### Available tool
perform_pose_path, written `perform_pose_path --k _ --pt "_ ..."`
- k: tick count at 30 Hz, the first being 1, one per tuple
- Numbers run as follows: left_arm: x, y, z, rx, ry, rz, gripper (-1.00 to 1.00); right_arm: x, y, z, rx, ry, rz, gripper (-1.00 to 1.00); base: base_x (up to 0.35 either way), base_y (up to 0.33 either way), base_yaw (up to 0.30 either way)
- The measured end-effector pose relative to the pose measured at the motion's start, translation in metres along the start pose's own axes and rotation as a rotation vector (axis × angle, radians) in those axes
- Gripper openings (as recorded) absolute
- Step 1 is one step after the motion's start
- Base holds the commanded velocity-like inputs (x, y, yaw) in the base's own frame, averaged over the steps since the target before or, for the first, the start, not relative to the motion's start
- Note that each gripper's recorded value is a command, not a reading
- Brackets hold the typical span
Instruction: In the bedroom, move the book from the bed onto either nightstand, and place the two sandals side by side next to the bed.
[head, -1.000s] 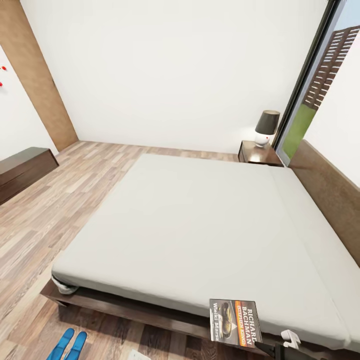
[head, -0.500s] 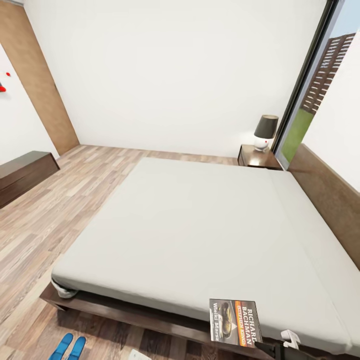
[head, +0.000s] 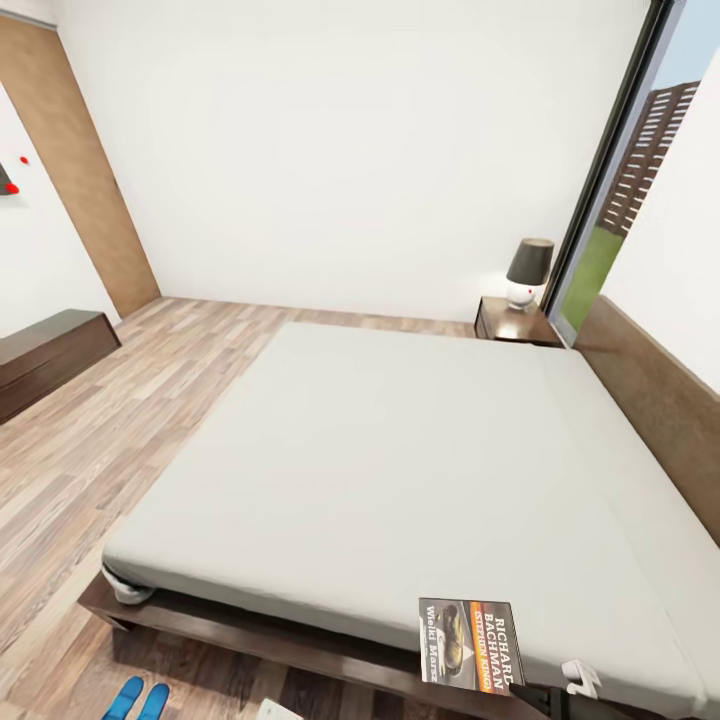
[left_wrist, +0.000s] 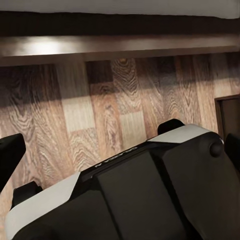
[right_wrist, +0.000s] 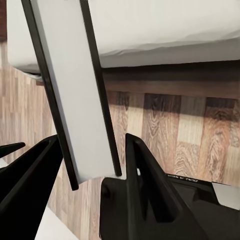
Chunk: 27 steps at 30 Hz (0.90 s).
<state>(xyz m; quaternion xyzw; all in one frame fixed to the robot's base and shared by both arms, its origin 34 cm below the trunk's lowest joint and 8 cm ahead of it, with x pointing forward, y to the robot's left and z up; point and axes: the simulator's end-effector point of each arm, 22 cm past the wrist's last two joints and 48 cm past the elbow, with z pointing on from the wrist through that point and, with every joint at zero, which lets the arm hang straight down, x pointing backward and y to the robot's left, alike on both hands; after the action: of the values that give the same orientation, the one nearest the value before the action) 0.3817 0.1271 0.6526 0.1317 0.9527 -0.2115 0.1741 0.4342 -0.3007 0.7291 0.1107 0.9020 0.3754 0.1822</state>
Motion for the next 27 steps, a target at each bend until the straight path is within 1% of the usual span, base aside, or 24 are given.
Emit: perform_pose_path --k 27 --pt "-0.018 0.001 -0.006 -0.007 -0.038 0.019 1.00 -0.014 0.011 -0.005 -0.015 -0.030 -0.028 -1.00 0.000 0.000 0.000"
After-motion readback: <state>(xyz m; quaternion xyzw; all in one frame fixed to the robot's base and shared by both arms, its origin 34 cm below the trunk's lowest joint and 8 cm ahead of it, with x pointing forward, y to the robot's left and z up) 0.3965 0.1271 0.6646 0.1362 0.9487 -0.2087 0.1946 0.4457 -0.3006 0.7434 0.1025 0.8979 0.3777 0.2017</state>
